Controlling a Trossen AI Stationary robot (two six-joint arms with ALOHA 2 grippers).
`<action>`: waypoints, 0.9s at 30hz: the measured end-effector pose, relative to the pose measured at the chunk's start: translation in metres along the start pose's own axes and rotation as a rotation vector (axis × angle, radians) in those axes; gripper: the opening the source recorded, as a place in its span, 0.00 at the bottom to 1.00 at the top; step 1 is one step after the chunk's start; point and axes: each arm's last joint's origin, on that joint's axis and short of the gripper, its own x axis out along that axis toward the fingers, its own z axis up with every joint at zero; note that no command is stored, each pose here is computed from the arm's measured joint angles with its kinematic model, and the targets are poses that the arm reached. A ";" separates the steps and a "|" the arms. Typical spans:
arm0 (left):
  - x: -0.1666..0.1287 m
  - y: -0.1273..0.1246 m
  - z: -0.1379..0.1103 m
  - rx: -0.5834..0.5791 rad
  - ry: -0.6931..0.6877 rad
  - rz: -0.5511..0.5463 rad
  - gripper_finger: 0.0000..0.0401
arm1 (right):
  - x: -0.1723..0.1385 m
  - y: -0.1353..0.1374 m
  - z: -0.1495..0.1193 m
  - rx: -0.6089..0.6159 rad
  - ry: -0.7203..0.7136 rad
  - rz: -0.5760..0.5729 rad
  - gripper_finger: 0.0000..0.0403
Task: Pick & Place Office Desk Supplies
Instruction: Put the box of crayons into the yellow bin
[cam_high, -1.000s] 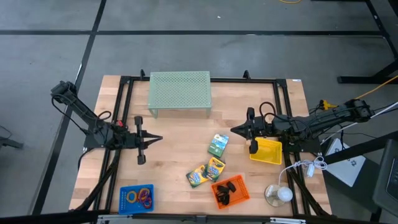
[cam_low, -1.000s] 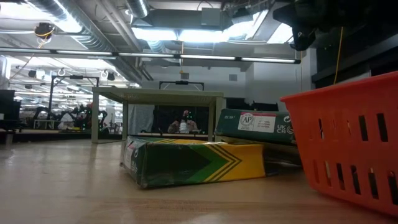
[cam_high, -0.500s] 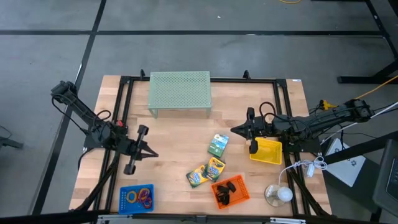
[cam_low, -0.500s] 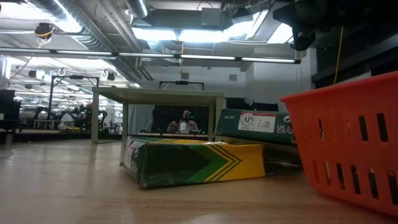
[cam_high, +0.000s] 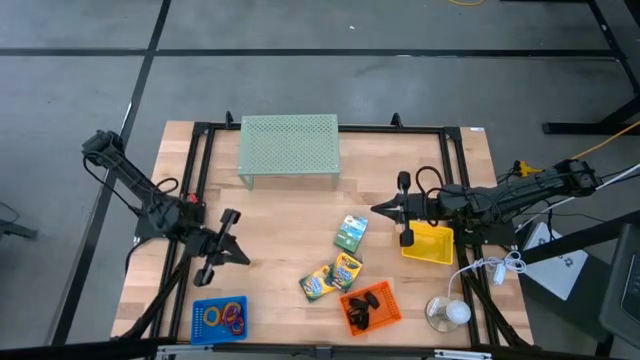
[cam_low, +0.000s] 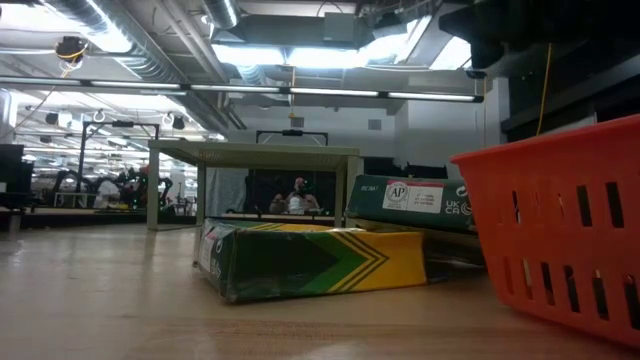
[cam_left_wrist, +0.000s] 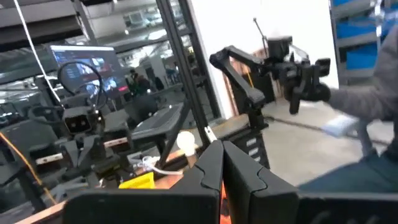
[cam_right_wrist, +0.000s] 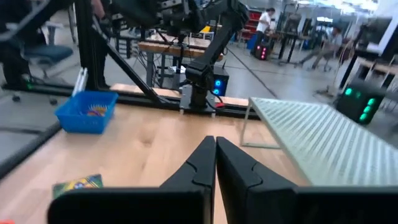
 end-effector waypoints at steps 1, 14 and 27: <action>0.000 0.000 -0.001 0.007 0.008 0.015 0.01 | 0.000 0.000 0.000 -0.008 0.001 0.000 0.04; 0.002 -0.004 -0.009 -0.097 0.078 -0.037 0.01 | 0.001 0.000 0.003 0.055 -0.027 0.000 0.04; 0.002 -0.002 -0.011 -0.161 0.103 0.032 0.01 | 0.002 -0.001 0.004 0.168 -0.045 -0.007 0.04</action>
